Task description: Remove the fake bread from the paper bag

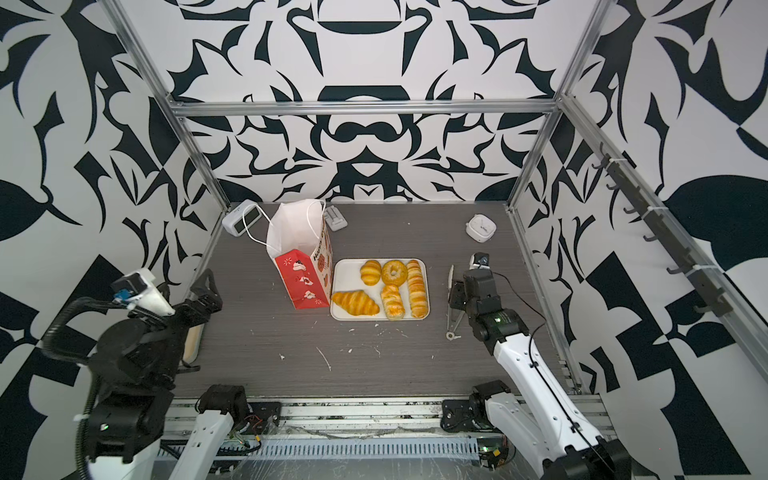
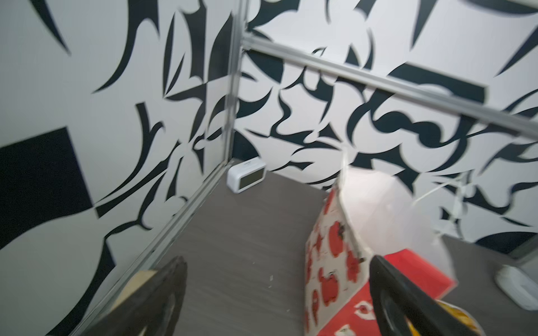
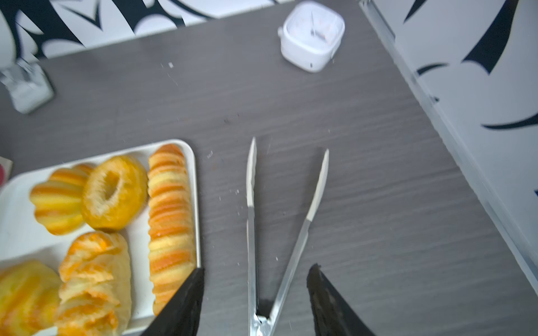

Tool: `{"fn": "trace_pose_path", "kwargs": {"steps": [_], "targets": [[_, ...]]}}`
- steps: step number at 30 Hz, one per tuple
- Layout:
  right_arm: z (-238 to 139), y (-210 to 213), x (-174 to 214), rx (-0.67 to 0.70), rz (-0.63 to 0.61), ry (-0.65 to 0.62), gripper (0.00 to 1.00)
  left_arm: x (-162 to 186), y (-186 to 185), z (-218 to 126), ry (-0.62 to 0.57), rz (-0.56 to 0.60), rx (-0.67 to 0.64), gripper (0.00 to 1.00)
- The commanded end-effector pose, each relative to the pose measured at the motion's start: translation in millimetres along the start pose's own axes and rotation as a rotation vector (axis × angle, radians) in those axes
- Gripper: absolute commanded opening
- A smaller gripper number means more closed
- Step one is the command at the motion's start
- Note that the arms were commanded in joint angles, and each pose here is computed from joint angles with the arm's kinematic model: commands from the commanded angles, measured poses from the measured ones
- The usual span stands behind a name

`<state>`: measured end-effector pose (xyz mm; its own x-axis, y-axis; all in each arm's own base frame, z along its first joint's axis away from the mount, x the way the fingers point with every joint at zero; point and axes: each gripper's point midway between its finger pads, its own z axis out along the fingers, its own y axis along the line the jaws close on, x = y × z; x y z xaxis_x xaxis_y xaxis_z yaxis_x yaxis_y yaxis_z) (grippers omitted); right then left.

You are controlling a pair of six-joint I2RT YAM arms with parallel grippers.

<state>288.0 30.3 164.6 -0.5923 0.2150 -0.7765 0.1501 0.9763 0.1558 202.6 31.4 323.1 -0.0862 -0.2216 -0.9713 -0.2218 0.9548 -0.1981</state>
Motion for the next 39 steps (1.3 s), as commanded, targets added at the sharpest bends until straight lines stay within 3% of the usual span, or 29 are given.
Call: {"fn": "trace_pose_path", "kwargs": {"steps": [1, 3, 8, 12, 18, 31, 34, 37, 39], "targets": [[-0.7, 19.4, -26.6, -0.098, -0.009, -0.13, 0.59, 17.2, 21.4, 21.7, -0.061, 0.024, -0.125, 0.99], [0.3, 29.2, -29.9, -0.154, -0.008, -0.163, 0.59, 20.1, 18.2, 27.4, -0.04, -0.027, -0.115, 0.99], [5.8, 51.7, -32.2, -0.233, -0.049, -0.222, 0.59, 74.0, 18.6, 71.0, 0.053, -0.054, -0.141, 1.0], [6.7, 62.1, -26.2, -0.206, -0.133, -0.218, 0.59, 106.0, 20.9, 103.5, -0.027, 0.033, -0.142, 0.99], [-0.5, 43.7, -25.4, -0.113, -0.146, -0.248, 0.59, 152.7, 28.4, 139.0, 0.038, 0.157, -0.182, 0.99], [14.6, 25.0, -28.2, 0.027, -0.162, -0.266, 0.58, 185.5, 18.0, 189.3, 0.076, 0.142, -0.075, 0.99], [25.8, 17.5, -29.3, 0.1, -0.175, -0.26, 0.57, 194.1, 16.1, 199.9, 0.038, 0.167, -0.058, 0.99], [40.7, 14.3, -27.8, 0.146, -0.187, -0.27, 0.57, 204.6, 19.0, 202.7, 0.165, 0.149, -0.084, 0.99], [52.4, 12.1, -27.5, 0.171, -0.19, -0.312, 0.58, 199.5, 21.9, 210.8, 0.13, 0.162, -0.111, 0.99]]}}
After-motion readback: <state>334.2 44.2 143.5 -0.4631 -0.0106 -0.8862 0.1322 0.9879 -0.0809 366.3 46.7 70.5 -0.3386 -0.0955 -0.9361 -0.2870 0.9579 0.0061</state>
